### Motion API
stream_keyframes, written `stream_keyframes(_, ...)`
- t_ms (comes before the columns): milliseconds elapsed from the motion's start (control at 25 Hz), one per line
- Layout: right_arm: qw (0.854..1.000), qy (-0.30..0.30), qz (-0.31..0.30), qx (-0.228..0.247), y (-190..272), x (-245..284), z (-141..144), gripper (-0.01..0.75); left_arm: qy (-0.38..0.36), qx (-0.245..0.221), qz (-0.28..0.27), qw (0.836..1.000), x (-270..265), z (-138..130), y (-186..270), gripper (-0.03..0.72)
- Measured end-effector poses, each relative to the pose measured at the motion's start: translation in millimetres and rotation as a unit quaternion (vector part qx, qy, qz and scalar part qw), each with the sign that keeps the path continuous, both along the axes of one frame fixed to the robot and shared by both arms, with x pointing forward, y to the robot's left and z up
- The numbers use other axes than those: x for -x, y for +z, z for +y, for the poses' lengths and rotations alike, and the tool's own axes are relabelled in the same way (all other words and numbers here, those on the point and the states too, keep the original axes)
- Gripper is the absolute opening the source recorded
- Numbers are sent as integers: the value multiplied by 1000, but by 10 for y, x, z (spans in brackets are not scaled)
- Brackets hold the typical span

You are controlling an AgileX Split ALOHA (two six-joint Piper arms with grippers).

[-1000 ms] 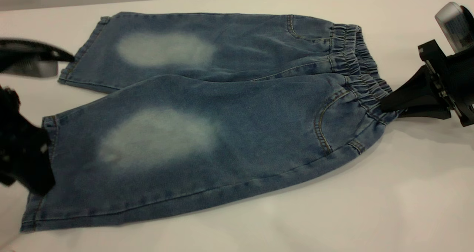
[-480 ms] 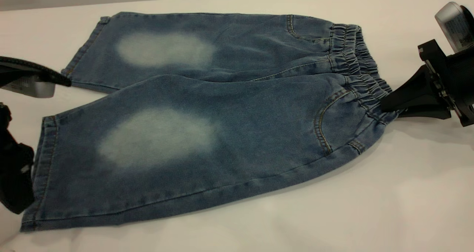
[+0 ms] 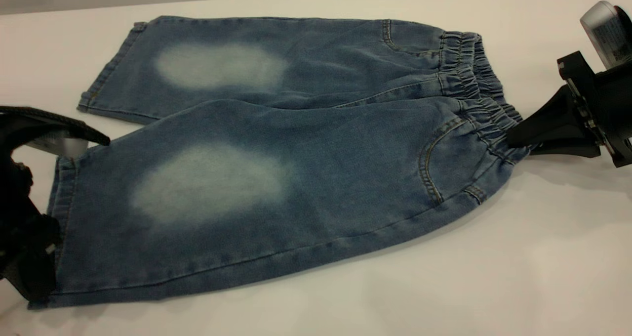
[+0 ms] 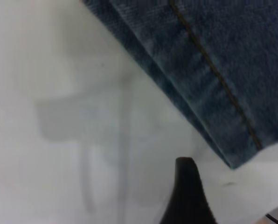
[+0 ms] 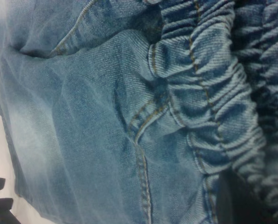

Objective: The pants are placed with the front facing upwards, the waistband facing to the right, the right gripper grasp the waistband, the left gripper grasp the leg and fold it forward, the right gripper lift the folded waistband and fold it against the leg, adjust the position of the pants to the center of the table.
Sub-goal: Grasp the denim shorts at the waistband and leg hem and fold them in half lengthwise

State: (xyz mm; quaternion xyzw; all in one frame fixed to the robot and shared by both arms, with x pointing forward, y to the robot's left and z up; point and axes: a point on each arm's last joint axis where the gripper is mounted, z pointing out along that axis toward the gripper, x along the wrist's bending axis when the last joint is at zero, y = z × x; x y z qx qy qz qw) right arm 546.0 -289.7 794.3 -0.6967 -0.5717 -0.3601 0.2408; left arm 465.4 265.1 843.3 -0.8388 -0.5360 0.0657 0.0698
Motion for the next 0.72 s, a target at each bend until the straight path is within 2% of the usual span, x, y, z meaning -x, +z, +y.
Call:
stream_keyframes(360, 1000, 0, 0, 0, 0, 0, 0, 45, 6, 11, -43, 999, -91, -24, -99, 454)
stream_keyframes(720, 1000, 0, 0, 0, 0, -1, 0, 49, 32, 17, -22, 999, -70, -66, -230, 456)
